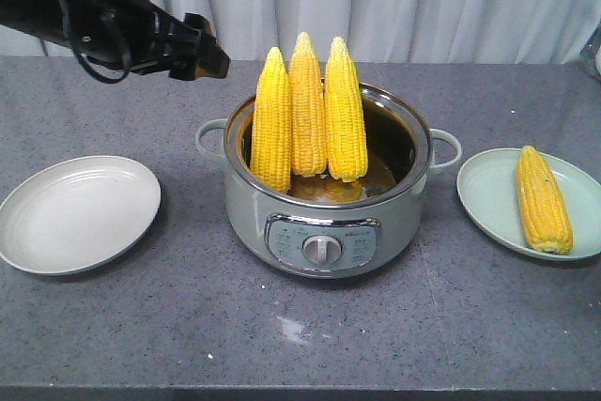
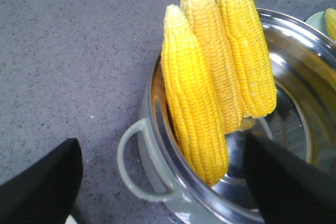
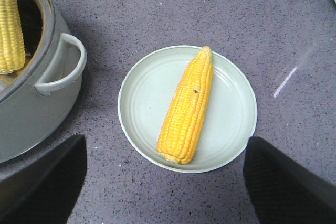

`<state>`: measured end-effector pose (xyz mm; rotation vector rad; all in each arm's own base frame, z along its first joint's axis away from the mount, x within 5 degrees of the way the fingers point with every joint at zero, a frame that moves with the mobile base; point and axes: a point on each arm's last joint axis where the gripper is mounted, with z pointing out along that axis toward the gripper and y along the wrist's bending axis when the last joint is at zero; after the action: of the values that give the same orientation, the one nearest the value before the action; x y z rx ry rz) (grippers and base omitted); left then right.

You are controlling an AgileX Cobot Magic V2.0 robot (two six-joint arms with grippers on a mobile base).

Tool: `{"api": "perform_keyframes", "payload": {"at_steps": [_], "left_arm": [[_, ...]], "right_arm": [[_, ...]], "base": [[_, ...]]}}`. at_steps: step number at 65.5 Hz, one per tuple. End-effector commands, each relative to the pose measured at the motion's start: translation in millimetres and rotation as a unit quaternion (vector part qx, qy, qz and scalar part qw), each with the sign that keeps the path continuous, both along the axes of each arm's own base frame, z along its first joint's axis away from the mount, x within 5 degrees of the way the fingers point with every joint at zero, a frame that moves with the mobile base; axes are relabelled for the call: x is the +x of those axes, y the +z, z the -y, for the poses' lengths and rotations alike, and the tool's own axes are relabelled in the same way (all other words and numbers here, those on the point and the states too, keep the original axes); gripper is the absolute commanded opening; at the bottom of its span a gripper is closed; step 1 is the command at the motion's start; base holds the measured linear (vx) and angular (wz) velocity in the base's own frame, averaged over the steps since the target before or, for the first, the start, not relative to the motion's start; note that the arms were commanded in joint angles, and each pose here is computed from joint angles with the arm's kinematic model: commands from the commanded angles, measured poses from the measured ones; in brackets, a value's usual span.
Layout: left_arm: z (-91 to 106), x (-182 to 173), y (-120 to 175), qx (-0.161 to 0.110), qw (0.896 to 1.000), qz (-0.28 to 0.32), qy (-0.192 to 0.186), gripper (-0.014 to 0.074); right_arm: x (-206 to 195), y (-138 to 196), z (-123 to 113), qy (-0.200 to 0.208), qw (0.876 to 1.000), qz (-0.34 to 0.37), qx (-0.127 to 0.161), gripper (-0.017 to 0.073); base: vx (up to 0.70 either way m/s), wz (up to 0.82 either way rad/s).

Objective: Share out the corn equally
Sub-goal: 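Reach the left gripper to the corn cob nearest the cream plate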

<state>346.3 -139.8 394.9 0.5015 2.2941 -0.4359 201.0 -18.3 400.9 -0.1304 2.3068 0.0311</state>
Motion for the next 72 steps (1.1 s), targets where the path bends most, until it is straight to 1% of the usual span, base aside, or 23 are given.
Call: {"api": "perform_keyframes", "payload": {"at_steps": [1, 9, 22, 34, 55, 63, 72], "left_arm": [[12.2, 7, 22, -0.031, 0.998, 0.057, -0.007, 0.0587], [29.5, 21, 16, -0.026, 0.997, 0.063, -0.027, 0.0587], [48.2, 36, 2, -0.028, 0.997, 0.063, -0.036, 0.0587], [52.1, 47, -12, -0.027, 0.997, 0.059, -0.031, 0.0587], [57.1, 60, -28, -0.028, 0.998, 0.058, -0.024, 0.0587], [57.4, 61, -28, -0.029, 0.997, 0.062, -0.023, 0.0587], [57.5, 62, -28, -0.023, 0.997, 0.071, -0.03, 0.0582]], "right_arm": [[-1, 15, 0, -0.006, 0.999, 0.051, -0.002, 0.0594], [-1, 15, 0, -0.006, 0.999, 0.054, -0.003, 0.0594], [-1, 15, 0, -0.006, 0.999, 0.054, -0.003, 0.0594], [-1, 15, 0, -0.006, 0.999, 0.054, -0.002, 0.0594], [-1, 15, 0, -0.006, 0.998, 0.055, -0.002, 0.0594], [-1, 15, 0, -0.006, 0.998, 0.055, -0.002, 0.0594], [-1, 15, 0, -0.006, 0.998, 0.055, -0.002, 0.0594]], "base": [[0.0, 0.0], [0.0, 0.0], [0.0, 0.0], [0.0, 0.0], [0.0, 0.0], [0.0, 0.0], [0.0, 0.0]]}}
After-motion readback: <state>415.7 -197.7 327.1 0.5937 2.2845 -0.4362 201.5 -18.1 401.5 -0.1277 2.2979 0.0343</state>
